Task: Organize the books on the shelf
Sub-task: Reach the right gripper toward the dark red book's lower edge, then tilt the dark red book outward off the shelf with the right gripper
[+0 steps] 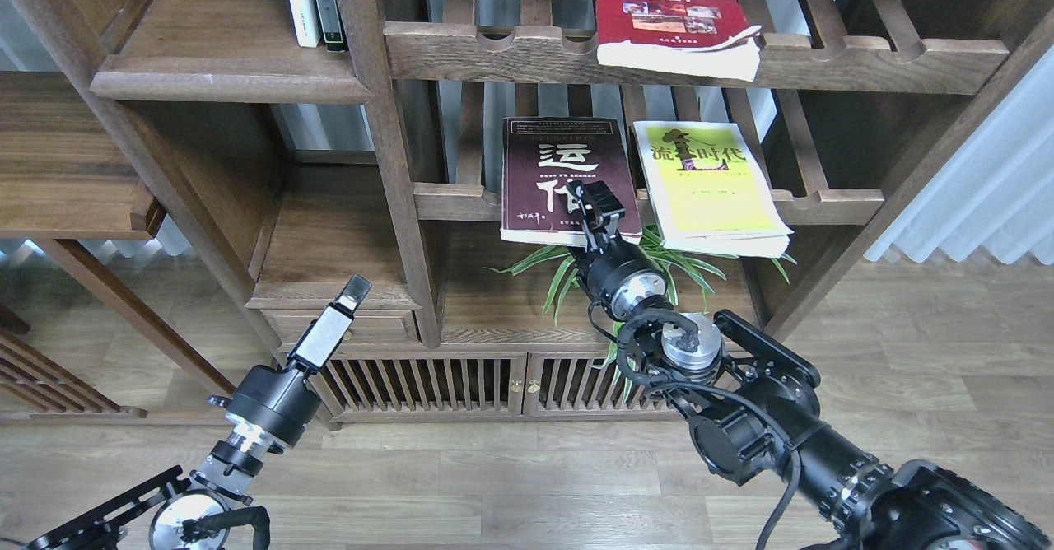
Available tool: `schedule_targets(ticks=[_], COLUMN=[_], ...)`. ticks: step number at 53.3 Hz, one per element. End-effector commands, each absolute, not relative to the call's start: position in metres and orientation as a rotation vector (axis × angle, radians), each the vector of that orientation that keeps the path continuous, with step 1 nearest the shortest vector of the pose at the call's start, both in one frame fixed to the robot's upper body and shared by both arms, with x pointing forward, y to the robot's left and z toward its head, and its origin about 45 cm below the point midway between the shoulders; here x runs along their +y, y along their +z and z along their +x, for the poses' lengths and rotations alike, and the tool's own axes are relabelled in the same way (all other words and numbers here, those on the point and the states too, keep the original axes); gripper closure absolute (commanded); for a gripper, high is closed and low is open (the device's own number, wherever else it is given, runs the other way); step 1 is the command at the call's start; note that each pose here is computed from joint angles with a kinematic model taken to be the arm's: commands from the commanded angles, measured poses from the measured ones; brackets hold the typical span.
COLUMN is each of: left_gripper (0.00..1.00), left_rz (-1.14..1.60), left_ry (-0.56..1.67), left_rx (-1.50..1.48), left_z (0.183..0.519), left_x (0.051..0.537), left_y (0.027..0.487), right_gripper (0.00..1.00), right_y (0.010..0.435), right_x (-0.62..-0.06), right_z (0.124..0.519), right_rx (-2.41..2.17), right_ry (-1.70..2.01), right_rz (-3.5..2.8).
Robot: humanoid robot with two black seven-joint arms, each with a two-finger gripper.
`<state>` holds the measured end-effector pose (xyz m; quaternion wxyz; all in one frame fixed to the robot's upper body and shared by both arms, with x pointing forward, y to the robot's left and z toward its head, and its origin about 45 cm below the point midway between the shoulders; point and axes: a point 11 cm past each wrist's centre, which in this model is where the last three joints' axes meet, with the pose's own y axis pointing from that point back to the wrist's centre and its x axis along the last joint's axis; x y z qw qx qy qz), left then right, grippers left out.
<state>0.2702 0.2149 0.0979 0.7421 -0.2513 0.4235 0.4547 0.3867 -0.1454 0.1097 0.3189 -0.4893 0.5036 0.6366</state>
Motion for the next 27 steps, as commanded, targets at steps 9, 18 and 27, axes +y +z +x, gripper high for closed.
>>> schedule_targets(ticks=[9,18,27], left_gripper=[0.0,0.0,0.0], left_rz=[-0.549,-0.546,-0.543], left_ry=[0.997,1.001,1.007], left_rx=[0.926,0.933,0.941], left_z=[0.2699,0.2667,0.2636], left_x=[0.2151,0.2157,0.2161], left_y=[0.0978,0.0952,0.0923], right_gripper=[0.17,0.24,0.34], right_y=[0.1007,0.0996,0.1026], right_x=[-0.1533,-0.1531,-0.1516], right_z=[0.3861,0.3852,0.3859], right_rx=[1.366,1.363,1.331], right_ry=[1.677,1.685,1.676], right_rz=[-1.258,-1.253,-1.265])
